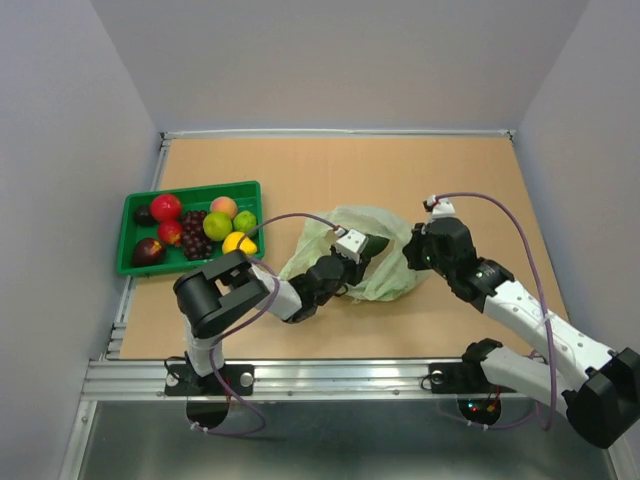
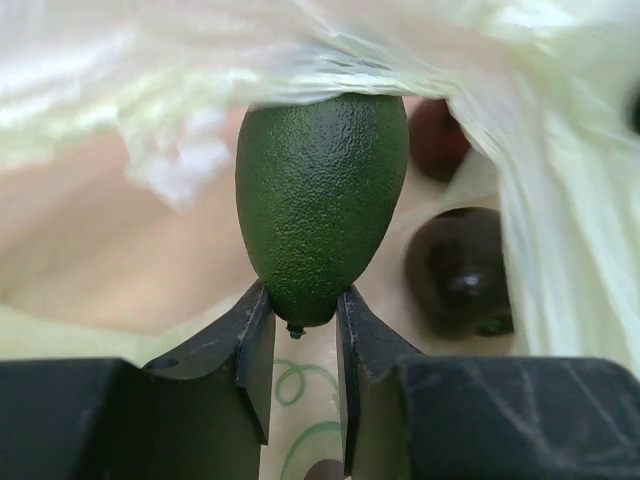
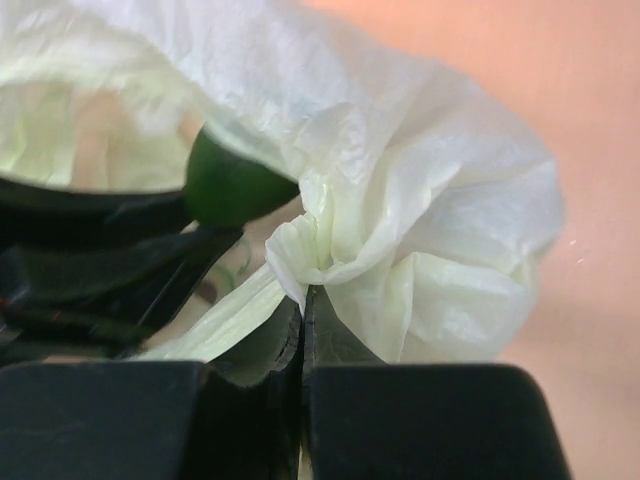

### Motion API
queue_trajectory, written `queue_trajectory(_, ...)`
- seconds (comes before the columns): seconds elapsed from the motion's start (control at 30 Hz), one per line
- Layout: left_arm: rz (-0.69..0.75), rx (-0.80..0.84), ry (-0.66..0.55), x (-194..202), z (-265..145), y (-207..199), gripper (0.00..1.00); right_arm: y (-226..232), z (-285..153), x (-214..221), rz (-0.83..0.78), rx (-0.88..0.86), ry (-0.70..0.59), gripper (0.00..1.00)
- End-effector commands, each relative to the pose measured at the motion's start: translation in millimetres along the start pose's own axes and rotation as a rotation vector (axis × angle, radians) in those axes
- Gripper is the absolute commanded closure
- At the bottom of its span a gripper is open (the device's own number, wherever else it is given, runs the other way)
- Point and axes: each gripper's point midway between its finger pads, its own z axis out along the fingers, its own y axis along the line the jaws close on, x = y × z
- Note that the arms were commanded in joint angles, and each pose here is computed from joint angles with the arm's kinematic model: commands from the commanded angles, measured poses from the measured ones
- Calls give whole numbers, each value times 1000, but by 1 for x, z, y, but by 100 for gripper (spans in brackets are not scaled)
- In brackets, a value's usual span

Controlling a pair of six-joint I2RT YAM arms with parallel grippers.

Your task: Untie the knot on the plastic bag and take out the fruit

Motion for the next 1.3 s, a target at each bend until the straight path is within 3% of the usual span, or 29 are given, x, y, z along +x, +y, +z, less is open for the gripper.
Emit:
queue_trajectory(0.0, -61, 60, -10, -18, -24, -19, 100, -9, -2, -47, -8, 105, -132, 100)
queue_trajectory(0.27, -96, 110, -33, -37, -82, -28, 100, -19, 8, -42, -19, 175, -109, 100)
queue_trajectory(0.43, -91, 117, 17, -28, -99, -27, 100, -19, 5, -45, -21, 169, -123, 99)
queue_trajectory(0.57, -153, 143, -73, -61, -114, -30, 100, -7, 11, -32, -57, 95, -63, 99)
queue_trajectory(0.7, -217, 99, -248, -139, -123, -24, 100, -5, 16, -10, -47, 63, -7, 99)
queue_trajectory(0.83, -294, -82, -287, -177, -119, 26, 100, -8, 13, 5, -32, 52, 12, 99)
queue_trajectory(0.9, -362, -227, -311, -189, -119, 76, 100, -7, 8, 3, -27, 38, -4, 99)
queue_trajectory(0.93, -378, -308, -244, -171, -119, 96, 100, -7, 7, 2, -27, 35, -10, 100)
queue_trajectory(0.97, -460, -435, -270, -176, -125, 135, 100, -8, 6, 4, -29, 34, -12, 100)
queue_trajectory(1.0, -477, -464, -241, -168, -128, 138, 100, -8, 4, 3, -31, 34, -17, 100)
queue_trajectory(1.1, -558, -728, -213, -142, -160, 216, 100, -7, -1, -1, -34, 21, -40, 100)
queue_trajectory(1.27, -634, -885, -218, -124, -196, 279, 100, -1, -4, -4, -38, -10, -44, 100)
